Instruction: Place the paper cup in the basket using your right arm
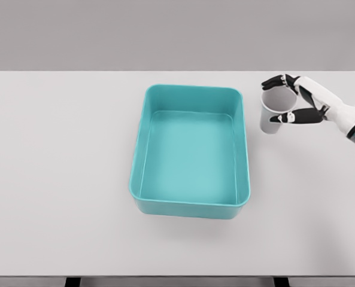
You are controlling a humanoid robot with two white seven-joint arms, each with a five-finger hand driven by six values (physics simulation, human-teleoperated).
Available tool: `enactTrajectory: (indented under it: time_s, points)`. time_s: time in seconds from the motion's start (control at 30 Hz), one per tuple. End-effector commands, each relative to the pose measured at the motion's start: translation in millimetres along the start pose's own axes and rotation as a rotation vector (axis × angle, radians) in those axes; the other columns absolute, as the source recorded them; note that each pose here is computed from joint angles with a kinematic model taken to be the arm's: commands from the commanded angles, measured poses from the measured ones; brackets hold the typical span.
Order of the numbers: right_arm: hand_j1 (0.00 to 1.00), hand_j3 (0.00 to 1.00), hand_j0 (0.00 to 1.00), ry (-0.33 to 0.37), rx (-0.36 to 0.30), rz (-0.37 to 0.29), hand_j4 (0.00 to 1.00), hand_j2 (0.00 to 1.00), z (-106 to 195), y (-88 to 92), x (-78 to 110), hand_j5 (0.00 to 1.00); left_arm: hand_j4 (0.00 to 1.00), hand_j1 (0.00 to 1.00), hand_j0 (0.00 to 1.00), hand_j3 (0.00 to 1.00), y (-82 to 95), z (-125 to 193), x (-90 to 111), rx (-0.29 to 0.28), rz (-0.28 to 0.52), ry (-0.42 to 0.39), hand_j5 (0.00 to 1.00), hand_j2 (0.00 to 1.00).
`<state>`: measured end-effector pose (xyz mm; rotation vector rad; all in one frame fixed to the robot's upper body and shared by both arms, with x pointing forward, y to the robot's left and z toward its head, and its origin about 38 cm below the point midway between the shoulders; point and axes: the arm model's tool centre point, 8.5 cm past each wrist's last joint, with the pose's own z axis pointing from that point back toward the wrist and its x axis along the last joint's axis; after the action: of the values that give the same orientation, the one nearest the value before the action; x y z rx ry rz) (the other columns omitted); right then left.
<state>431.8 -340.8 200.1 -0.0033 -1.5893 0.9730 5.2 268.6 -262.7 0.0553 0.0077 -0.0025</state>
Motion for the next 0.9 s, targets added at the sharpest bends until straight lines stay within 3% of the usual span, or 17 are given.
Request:
enactTrajectory:
  time_s: [0.0,0.87]
  points:
    - [0.70,0.70,0.70,-0.009,-0.007,0.003,0.70,0.70,1,-3.7,6.0,0.70,1.00,1.00,1.00,1.00,0.0,0,0,0.000,0.000,0.000,1.00,1.00]
    - [0.70,0.70,0.70,-0.040,-0.023,0.006,0.70,0.70,-11,-15.6,36.5,0.70,1.00,1.00,1.00,1.00,0.0,0,0,0.000,0.000,0.000,1.00,1.00]
